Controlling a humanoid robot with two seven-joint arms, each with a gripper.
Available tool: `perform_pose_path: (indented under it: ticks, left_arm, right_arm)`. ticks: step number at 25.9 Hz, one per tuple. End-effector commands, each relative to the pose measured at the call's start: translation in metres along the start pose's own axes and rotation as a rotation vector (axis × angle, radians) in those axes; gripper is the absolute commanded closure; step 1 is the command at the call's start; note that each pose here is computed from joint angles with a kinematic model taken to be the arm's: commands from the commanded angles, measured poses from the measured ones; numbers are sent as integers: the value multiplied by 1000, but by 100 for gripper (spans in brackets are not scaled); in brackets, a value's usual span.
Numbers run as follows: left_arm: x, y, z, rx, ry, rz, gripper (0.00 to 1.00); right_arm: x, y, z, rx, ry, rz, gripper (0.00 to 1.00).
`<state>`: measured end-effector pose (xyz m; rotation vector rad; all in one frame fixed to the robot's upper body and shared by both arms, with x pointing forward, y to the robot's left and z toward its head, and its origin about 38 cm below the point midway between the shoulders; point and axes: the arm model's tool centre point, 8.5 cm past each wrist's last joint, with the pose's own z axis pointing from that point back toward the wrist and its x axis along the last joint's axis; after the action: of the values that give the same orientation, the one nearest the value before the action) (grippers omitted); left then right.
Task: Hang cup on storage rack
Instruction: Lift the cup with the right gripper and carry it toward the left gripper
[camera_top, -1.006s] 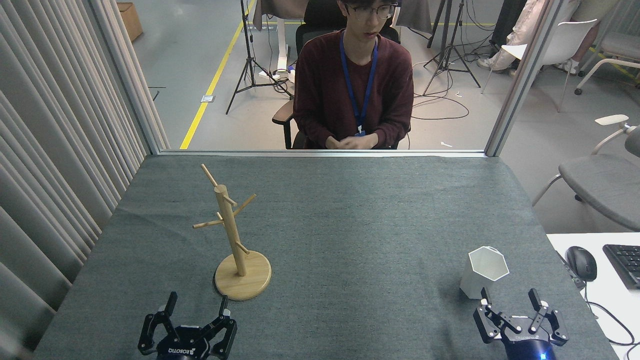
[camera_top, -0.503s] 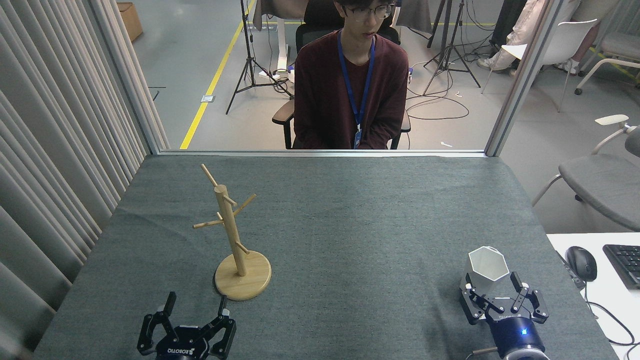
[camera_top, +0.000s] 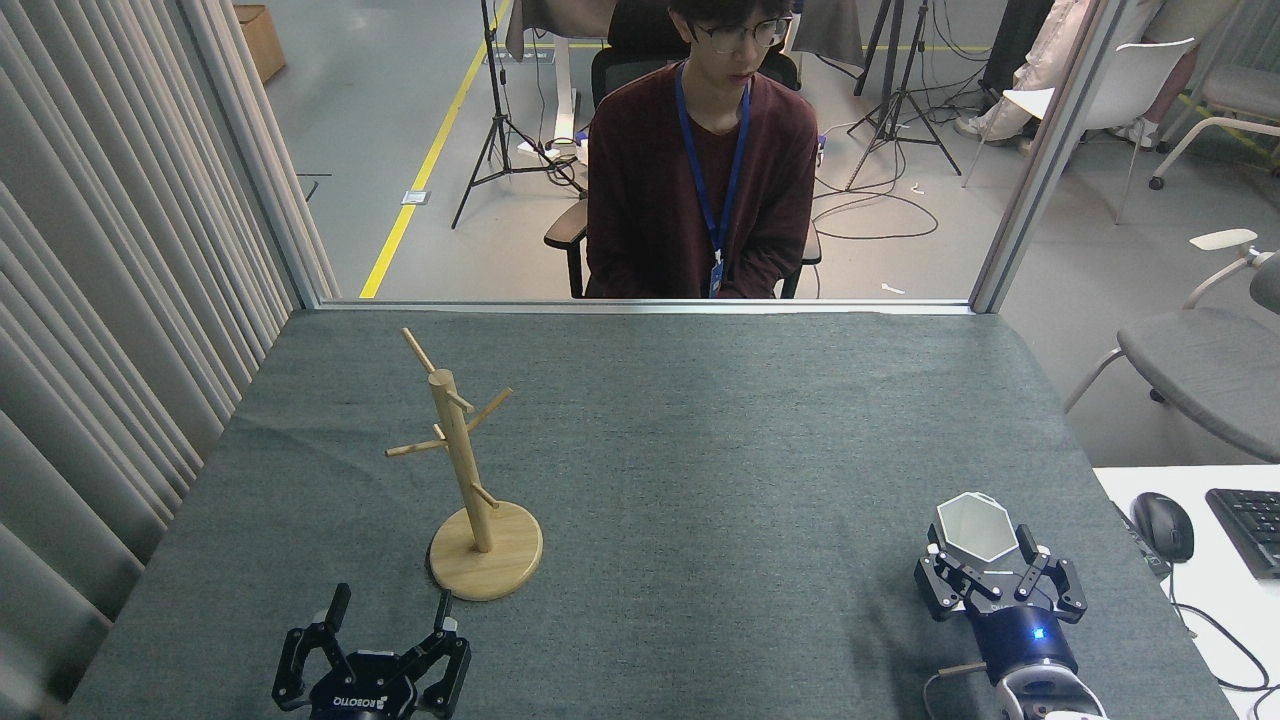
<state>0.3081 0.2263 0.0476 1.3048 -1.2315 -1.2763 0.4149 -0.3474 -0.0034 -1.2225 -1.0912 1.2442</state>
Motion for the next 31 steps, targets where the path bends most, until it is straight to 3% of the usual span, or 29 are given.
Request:
perform_pose_path:
  ticks: [1,3,5,8,12,14,16,18,23,26,31]
  left_arm:
    - [1,1,0,7,-4,1,0]
    - [2,4,0,45,-2,3,0]
    - [3,6,-1,85,-3,7,0]
    - [25,1,-1,75,-71,13,0]
    - [100,-15,13,37,-292,-44,0]
    - [134,-28,25,8,-392,-95,0]
    - [158,-32,30,1,-456,-107,0]
    - [168,-30,33,5,-481,-104,0]
    - [173,-26,21,17,-481,-111,0]
    - [173,-23,16,27,-479,-116,0]
    - [182,-16,15,44,-503,-114,0]
  right_arm:
    - [2,4,-10,27,23,-6,6]
    - [-3,4,-12,30,40,1,31]
    - [-3,5,-10,19,39,1,39]
    - [5,-2,-10,-25,26,-11,39]
    - [19,-67,-4,-242,-46,1,39]
    - [45,-91,4,-327,-99,-25,39]
    - [90,-100,23,-372,-184,-55,39]
    - [122,-111,47,-416,-268,-39,39]
    - [187,-95,104,-390,-391,-50,39]
    - [211,-84,120,-357,-406,-50,39]
    - [232,-87,125,-364,-423,-73,39]
